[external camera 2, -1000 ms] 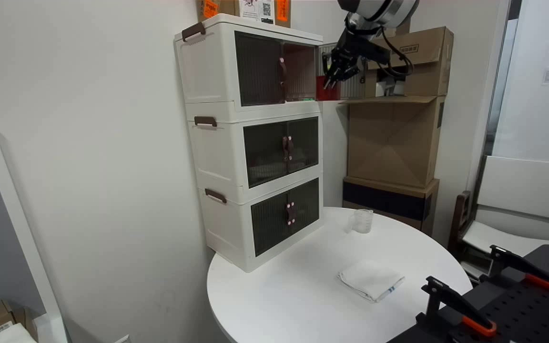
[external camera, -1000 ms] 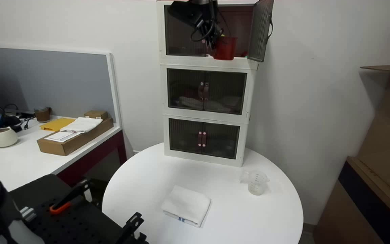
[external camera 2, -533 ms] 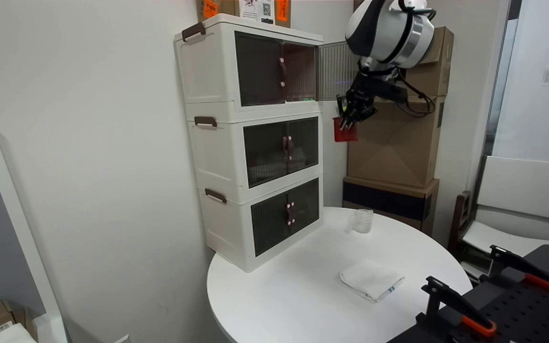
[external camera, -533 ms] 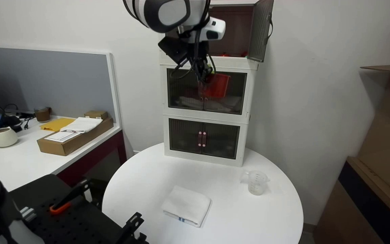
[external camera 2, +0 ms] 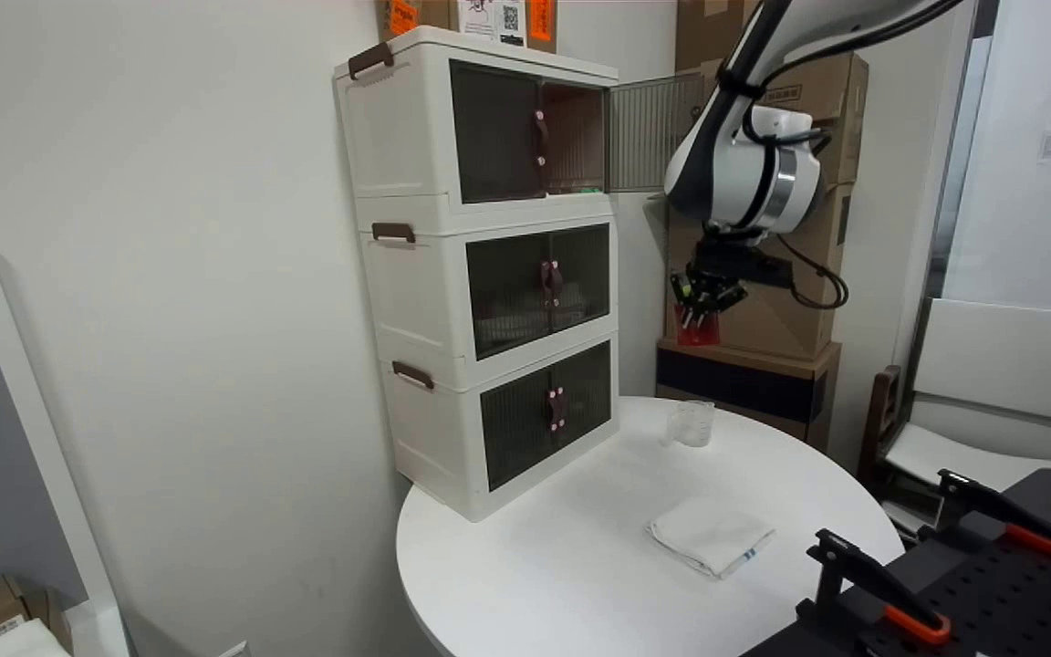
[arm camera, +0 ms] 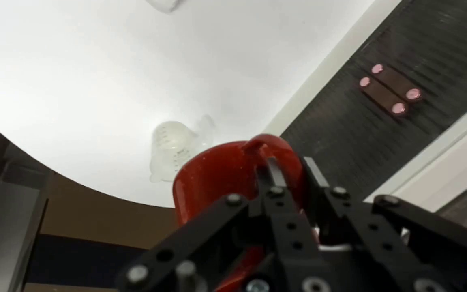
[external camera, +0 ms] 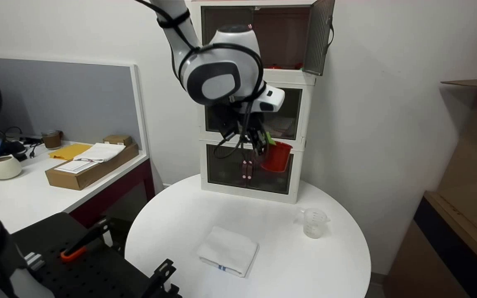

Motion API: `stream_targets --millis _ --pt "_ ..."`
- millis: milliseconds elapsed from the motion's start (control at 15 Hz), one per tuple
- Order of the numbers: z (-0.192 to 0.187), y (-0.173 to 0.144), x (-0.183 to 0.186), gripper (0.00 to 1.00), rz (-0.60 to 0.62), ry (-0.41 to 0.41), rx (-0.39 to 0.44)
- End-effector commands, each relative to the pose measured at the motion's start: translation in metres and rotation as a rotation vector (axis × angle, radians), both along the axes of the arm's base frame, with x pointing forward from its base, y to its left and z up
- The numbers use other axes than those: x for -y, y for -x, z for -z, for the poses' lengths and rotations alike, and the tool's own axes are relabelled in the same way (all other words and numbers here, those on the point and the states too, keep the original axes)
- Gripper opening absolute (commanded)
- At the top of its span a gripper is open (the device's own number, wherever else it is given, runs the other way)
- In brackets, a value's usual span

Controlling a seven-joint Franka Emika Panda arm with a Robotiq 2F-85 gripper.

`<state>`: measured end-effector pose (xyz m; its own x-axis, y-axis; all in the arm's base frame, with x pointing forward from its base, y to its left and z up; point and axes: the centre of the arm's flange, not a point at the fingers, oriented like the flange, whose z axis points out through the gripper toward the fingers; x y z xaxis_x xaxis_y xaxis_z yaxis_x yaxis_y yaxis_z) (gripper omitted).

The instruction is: Remove the orange cup from the top cabinet and put it on the table

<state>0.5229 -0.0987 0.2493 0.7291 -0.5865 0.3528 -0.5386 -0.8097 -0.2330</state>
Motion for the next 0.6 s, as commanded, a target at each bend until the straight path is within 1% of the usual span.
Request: stream_targets --millis 0,67,267,533 --pt "0.066 -0.034 0.032 0.04 0.053 0.072 0.009" --pt "0.083 -0.039 0.04 0.04 0.063 0.1 0.012" --pt "0.127 -0.057 0.067 0.04 0.093 0.153 0.024" --pt "0.167 -0.081 0.097 0.04 0.144 0.168 0.043"
